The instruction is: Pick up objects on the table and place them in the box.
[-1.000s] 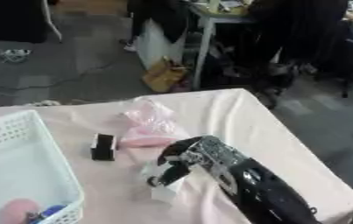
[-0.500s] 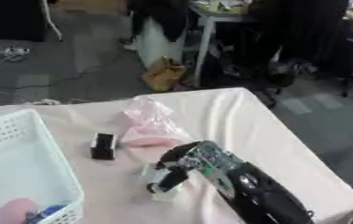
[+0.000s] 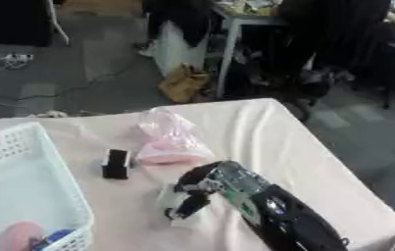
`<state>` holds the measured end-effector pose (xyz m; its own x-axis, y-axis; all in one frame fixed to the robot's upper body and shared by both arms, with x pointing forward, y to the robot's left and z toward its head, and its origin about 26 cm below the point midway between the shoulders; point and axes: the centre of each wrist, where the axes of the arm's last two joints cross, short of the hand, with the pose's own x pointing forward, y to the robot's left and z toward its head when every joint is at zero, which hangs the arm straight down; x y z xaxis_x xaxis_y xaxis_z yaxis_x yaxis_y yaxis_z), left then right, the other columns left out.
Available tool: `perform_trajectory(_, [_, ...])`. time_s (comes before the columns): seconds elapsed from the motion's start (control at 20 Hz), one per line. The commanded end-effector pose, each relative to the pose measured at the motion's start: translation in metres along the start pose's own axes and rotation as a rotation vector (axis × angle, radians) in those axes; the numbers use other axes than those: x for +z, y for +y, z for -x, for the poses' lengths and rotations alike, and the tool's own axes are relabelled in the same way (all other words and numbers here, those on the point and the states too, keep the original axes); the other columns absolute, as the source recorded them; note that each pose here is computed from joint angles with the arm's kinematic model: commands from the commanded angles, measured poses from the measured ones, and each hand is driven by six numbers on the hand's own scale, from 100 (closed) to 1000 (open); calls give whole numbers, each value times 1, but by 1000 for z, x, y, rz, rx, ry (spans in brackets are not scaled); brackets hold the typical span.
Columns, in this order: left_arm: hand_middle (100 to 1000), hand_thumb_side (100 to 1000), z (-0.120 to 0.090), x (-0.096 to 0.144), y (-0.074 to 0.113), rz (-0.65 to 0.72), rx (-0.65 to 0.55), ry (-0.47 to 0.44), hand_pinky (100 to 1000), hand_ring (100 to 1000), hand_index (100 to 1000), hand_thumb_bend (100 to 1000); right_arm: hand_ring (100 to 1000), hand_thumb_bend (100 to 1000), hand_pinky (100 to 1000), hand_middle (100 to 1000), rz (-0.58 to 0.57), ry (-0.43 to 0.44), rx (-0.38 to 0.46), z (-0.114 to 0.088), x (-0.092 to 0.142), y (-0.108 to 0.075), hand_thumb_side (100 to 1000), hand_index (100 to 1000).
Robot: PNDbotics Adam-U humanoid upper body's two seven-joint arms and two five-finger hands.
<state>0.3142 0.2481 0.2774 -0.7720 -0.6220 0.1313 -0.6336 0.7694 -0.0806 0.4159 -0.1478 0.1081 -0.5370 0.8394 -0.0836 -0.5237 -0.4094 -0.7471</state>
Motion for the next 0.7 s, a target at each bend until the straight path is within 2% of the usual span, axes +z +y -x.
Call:
perform_trajectory(0.05, [825, 810, -4, -8, 1, -18, 11, -29, 861, 946, 870, 100, 1000, 371, 942, 891, 13, 17, 22, 4, 3, -5, 1000, 920])
perform_trajectory(0.3, [825, 810, -4, -9, 1, -20, 11, -28, 861, 946, 870, 100, 1000, 348, 940, 879, 18, 13, 28, 4, 0, -4, 1000, 890])
perform_trajectory(0.4, [825, 808, -4, -9, 1, -20, 10, -27, 861, 946, 870, 100, 1000, 296, 936, 841, 37, 9, 30, 4, 0, -5, 1000, 826])
perform_trajectory(0.5, [825, 807, -4, -9, 1, -20, 11, -27, 861, 946, 870, 100, 1000, 239, 934, 795, 61, 6, 35, 4, 1, -6, 1000, 755])
perform_trajectory(0.55, [825, 806, -4, -9, 1, -21, 11, -27, 861, 946, 870, 100, 1000, 185, 928, 739, 72, 5, 38, 4, 1, -6, 1000, 694])
perform_trajectory(0.65, [825, 806, -4, -9, 1, -22, 12, -27, 861, 946, 869, 100, 1000, 164, 926, 665, 98, 11, 39, 5, 2, -6, 1000, 642])
perform_trajectory(0.7, [825, 805, -4, -9, 1, -22, 12, -27, 860, 945, 869, 100, 993, 118, 923, 632, 105, 13, 43, 5, 1, -6, 1000, 626])
